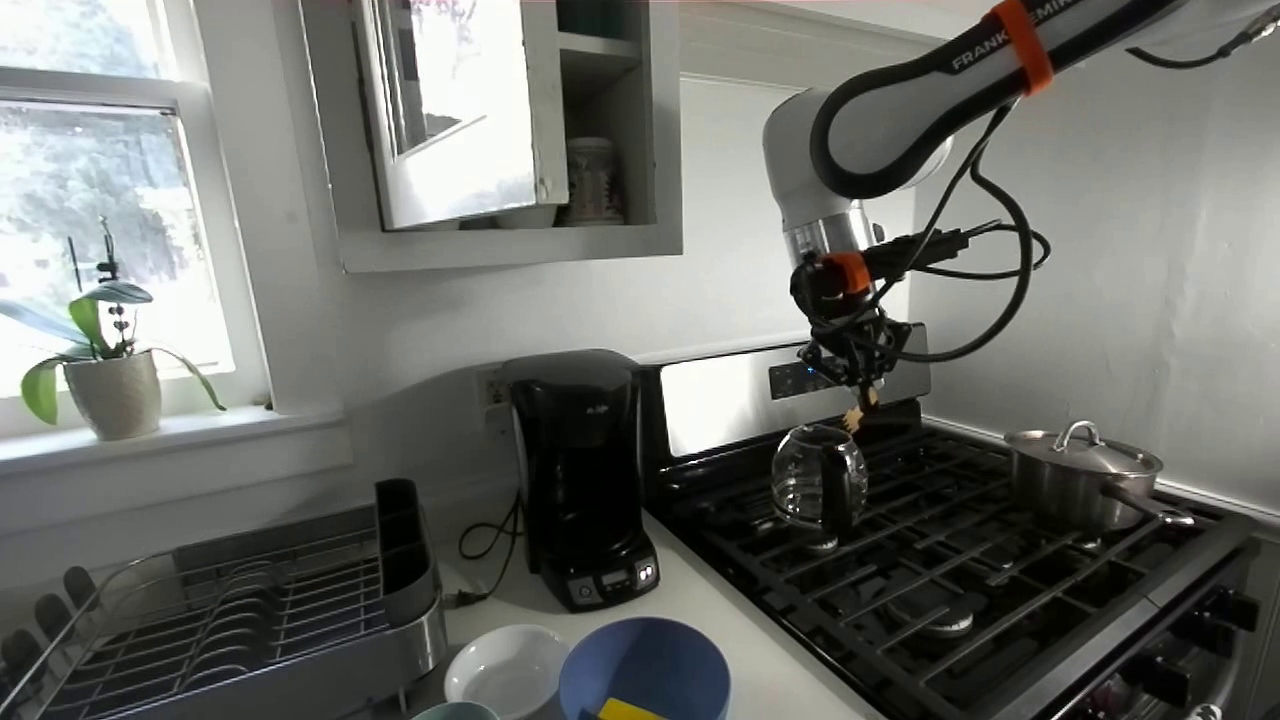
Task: Pick up the wooden fork and mix the contents of the kettle, put the wooden fork back on the blue bowl
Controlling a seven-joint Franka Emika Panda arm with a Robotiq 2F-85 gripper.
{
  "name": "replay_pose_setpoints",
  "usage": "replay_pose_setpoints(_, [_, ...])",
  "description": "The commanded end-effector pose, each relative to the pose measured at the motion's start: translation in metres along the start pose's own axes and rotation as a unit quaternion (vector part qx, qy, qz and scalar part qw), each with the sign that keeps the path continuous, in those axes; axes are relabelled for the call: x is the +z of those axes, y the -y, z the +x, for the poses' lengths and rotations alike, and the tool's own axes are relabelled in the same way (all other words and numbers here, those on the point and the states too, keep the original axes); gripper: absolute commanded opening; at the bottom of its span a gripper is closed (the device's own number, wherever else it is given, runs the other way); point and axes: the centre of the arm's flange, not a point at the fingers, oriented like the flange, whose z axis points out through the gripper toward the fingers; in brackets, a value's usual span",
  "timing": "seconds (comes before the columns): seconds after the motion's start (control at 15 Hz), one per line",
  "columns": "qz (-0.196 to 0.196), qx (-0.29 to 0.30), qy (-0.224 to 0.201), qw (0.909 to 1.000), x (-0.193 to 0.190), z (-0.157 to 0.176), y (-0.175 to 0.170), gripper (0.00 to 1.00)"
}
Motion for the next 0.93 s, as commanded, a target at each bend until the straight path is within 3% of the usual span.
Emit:
replay_pose_setpoints(0.0, [0.025,0.049,0.027,0.9981,-0.015,0.019,-0.028,0.01])
replay_pose_setpoints(0.4, [0.072,0.090,0.014,0.9932,-0.013,0.057,-0.049,0.01])
replay_pose_setpoints(0.87, [0.131,0.103,0.015,0.9858,0.004,0.081,-0.027,0.01])
